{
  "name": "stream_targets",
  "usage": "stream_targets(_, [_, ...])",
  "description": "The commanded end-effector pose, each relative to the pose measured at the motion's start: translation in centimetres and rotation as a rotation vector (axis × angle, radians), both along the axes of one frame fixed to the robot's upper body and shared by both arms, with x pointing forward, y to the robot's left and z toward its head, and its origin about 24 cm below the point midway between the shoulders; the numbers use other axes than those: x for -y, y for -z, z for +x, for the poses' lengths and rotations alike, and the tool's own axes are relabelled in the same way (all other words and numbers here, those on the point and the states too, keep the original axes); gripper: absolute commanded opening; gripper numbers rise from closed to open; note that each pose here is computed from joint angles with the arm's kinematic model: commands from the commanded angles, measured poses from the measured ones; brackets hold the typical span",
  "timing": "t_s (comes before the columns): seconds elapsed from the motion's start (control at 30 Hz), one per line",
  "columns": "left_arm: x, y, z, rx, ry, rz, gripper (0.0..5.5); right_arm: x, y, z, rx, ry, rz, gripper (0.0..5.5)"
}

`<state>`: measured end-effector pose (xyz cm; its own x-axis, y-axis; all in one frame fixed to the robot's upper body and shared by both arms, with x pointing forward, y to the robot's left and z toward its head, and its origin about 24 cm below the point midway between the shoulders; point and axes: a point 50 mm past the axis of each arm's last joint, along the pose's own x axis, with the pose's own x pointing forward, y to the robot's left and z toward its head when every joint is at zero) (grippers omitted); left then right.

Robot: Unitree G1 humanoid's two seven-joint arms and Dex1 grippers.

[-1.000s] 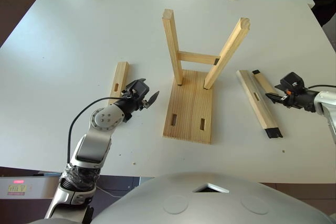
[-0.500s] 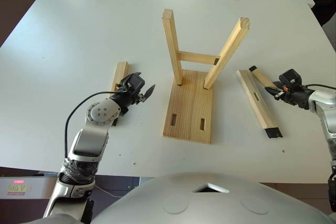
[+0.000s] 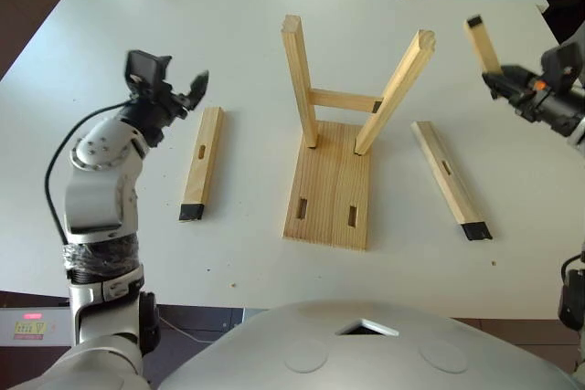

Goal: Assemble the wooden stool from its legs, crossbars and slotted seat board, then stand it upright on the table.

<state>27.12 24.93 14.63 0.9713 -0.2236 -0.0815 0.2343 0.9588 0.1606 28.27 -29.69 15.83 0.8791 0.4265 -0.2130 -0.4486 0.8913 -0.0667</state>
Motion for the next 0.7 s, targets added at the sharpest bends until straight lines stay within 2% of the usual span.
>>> stream_targets(0.03, [-0.7, -3.4, 0.7, 0.111, 0.011, -0.160, 3.48, -1.9, -5.0, -0.4, 0.133, -0.165, 0.198, 1.31])
stream_targets(0.17, [-0.1, -5.0, 0.5, 0.180, 0.151, -0.245, 3.48, -3.8, -8.0, -1.7, 0.195, -0.350, 0.314, 1.31])
stream_targets(0.3, [2.6, -5.6, -1.3, 0.118, 0.502, -0.384, 3.48, -6.9, -10.2, -3.2, 0.214, -0.574, 0.383, 1.31])
stream_targets(0.43, [4.4, -6.4, -2.3, 0.064, 0.737, -0.528, 3.48, -9.7, -9.4, -3.7, 0.139, -0.725, 0.403, 1.31])
stream_targets(0.53, [5.4, -7.2, -2.5, 0.064, 0.823, -0.596, 3.48, -10.7, -8.0, -3.8, 0.068, -0.772, 0.416, 1.31])
stream_targets(0.7, [9.0, -7.5, -2.9, 0.062, 0.933, -0.609, 3.48, -12.3, -6.3, -3.6, -0.035, -0.839, 0.458, 1.31])
